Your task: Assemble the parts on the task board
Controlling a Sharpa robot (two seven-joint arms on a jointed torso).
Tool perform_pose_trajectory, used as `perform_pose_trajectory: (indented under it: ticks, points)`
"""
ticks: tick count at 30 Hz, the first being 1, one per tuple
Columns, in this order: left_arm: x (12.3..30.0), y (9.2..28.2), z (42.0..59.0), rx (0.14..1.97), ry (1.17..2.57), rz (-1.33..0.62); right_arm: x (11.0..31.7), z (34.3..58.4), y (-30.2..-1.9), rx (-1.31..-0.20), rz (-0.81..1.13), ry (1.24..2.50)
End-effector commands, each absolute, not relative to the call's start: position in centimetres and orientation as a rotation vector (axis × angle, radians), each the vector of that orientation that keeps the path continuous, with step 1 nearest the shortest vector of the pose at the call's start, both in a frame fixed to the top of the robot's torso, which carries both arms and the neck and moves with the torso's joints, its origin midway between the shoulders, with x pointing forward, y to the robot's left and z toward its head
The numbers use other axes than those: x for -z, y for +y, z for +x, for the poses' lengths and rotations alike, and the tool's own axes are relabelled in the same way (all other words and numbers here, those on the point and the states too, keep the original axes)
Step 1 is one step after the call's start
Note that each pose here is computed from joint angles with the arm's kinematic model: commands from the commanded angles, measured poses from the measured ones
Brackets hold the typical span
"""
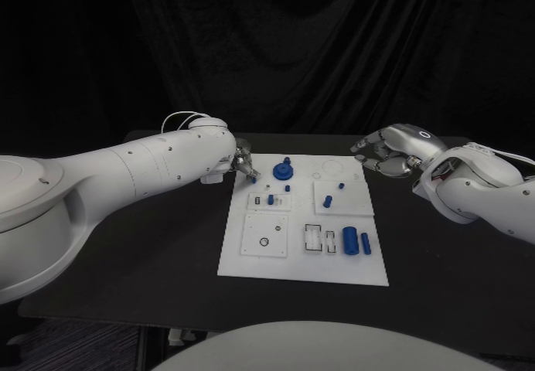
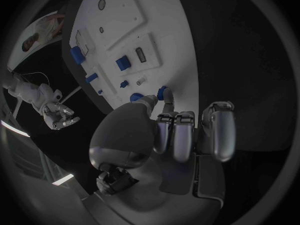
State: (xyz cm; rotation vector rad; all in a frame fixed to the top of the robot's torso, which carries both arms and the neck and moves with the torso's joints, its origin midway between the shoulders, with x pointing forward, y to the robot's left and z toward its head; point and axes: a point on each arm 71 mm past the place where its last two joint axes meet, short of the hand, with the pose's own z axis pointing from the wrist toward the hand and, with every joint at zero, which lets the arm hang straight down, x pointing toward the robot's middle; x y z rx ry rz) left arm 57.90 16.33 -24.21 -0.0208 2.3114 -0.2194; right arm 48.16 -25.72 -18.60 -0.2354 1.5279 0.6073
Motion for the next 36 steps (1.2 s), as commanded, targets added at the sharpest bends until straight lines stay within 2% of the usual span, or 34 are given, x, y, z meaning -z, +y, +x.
perform_pose_trajectory:
  ticks: [1, 36]
  points:
    - [24.43, 16.16, 57.76, 0.223, 2.333, -0.014, 18.69, 48.18, -25.77, -0.598, -0.229, 1.538]
    - [24.93, 16.72, 57.42, 0.251, 2.344, -0.010, 18.83, 48.41, -26.08, -0.622, -0.147, 1.567]
